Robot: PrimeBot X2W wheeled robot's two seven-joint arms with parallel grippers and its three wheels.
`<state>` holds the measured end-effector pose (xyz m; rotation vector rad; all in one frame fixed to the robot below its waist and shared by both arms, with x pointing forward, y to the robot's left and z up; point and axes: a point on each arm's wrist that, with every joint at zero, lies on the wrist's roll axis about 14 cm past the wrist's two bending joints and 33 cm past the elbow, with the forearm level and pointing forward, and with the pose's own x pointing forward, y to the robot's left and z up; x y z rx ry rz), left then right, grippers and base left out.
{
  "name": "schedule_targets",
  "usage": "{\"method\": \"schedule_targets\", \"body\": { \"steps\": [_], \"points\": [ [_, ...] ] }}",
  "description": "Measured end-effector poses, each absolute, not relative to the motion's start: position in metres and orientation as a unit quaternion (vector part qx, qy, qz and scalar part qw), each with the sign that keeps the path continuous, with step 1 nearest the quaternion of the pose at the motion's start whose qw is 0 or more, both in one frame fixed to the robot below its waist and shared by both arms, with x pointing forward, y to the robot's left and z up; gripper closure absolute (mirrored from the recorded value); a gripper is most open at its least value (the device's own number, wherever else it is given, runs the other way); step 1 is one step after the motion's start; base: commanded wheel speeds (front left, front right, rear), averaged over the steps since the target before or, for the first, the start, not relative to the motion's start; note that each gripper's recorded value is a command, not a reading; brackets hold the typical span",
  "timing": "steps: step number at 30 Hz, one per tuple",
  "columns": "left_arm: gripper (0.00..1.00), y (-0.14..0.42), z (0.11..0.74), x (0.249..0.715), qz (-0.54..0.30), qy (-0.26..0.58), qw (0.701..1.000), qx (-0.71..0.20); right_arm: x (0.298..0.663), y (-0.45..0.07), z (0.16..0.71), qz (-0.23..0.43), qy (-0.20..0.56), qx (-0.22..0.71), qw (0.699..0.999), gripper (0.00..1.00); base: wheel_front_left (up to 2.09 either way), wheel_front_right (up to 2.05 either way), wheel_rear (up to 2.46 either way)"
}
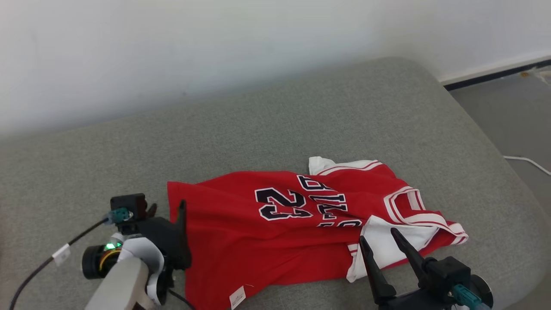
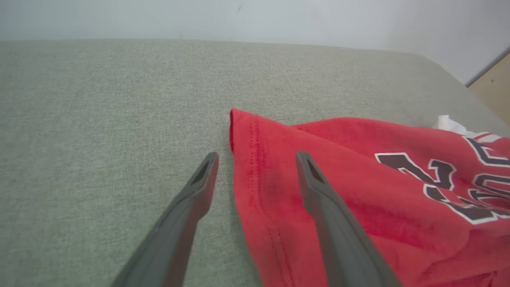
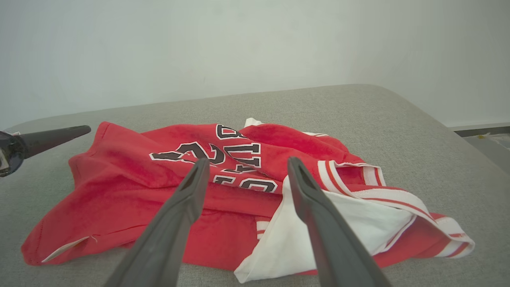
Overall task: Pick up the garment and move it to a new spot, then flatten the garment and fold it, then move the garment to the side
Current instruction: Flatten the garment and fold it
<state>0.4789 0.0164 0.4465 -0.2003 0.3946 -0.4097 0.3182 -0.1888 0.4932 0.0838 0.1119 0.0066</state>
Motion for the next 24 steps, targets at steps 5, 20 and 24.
{"method": "schedule_targets", "body": {
  "steps": [5, 20, 24],
  "points": [
    [0.0, 0.02, 0.424, 0.499, -0.183, 0.241, 0.951, -0.069, 0.322, -0.196, 0.486, -0.009, 0.068, 0.041, 0.997, 0.0, 0.0, 0.0, 0.0],
    [1.0, 0.001, 0.394, 0.511, -0.208, 0.283, 0.932, -0.091, 0.328, -0.209, 0.473, -0.031, 0.089, 0.039, 0.995, 0.0, 0.0, 0.0, 0.0],
    [1.0, 0.026, 0.411, 0.531, -0.166, 0.221, 0.958, -0.076, 0.333, -0.205, 0.473, -0.022, 0.088, 0.039, 0.995, 0.0, 0.0, 0.0, 0.0]
  ]
}}
